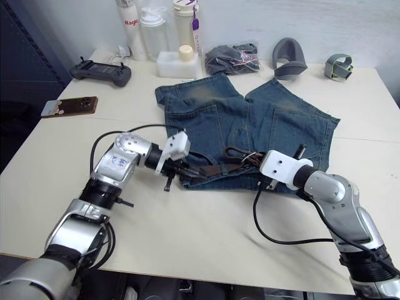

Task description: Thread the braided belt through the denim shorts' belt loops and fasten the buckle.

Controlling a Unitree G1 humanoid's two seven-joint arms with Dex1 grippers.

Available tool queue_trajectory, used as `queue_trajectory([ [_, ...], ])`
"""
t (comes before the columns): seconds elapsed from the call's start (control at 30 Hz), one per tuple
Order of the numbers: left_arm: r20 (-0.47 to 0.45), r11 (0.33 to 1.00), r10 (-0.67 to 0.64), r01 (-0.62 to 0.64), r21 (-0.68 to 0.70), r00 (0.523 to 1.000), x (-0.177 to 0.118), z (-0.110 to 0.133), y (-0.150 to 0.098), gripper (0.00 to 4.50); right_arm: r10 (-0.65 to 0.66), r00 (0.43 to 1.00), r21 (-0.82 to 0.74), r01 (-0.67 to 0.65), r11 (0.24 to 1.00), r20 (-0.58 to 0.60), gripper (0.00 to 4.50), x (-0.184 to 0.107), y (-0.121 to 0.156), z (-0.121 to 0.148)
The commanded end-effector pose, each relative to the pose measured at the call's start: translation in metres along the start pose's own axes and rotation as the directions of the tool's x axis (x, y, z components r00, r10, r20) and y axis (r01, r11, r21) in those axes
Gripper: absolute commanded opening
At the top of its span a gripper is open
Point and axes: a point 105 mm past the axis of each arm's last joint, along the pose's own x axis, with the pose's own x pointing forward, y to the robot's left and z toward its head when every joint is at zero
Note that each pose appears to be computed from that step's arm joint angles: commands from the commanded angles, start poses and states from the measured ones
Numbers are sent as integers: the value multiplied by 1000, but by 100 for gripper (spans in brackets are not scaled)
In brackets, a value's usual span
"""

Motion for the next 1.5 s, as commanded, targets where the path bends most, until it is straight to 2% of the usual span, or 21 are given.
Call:
queue_trajectory([
  [0.03,-146,998,-28,20,-56,989,-1,-35,-10,3,-66,998,-71,66,995,0,0,-15,-17,5],
  [0.13,-191,997,-14,-1,-75,982,-3,-49,-10,3,-88,995,-110,83,990,-36,0,-27,-20,-7],
  [0.27,-194,996,-8,-9,-88,981,-3,-53,-9,3,-100,989,-189,78,979,-112,0,-56,-24,-37],
  [0.43,-202,995,-27,7,-96,979,-4,-58,-13,3,-82,985,-245,43,968,-153,0,-76,-29,-57],
  [0.6,-218,992,-66,40,-120,974,-5,-65,-21,3,-71,984,-269,25,963,-164,0,-81,-29,-65],
  [0.77,-288,986,-112,72,-148,951,-22,-80,-33,3,-85,982,-295,31,955,-171,0,-83,-26,-73],
  [1.0,-393,988,-70,11,-153,917,-35,-108,-32,3,-124,983,-427,57,902,-132,0,-76,-11,-75],
  [1.07,-354,988,-50,-6,-154,934,-33,-103,-29,3,-115,988,-415,62,908,-105,0,-70,-3,-70],
  [1.13,-260,987,-35,-8,-160,965,-32,-86,-24,3,-107,991,-400,68,914,-76,0,-64,4,-64],
  [1.2,-73,984,0,-13,-180,997,-37,-53,-16,3,-92,994,-389,65,919,-53,0,-59,10,-58],
  [1.3,168,971,73,-32,-237,983,-59,-10,-3,3,-76,997,-372,60,926,-28,0,-55,15,-49],
  [1.4,347,946,59,59,-319,936,-89,27,-6,92,-69,998,-369,60,927,-10,0,-53,17,-41],
  [1.5,445,947,45,103,-303,895,-102,52,-11,231,-67,998,-362,61,930,-4,0,-51,17,-37],
])
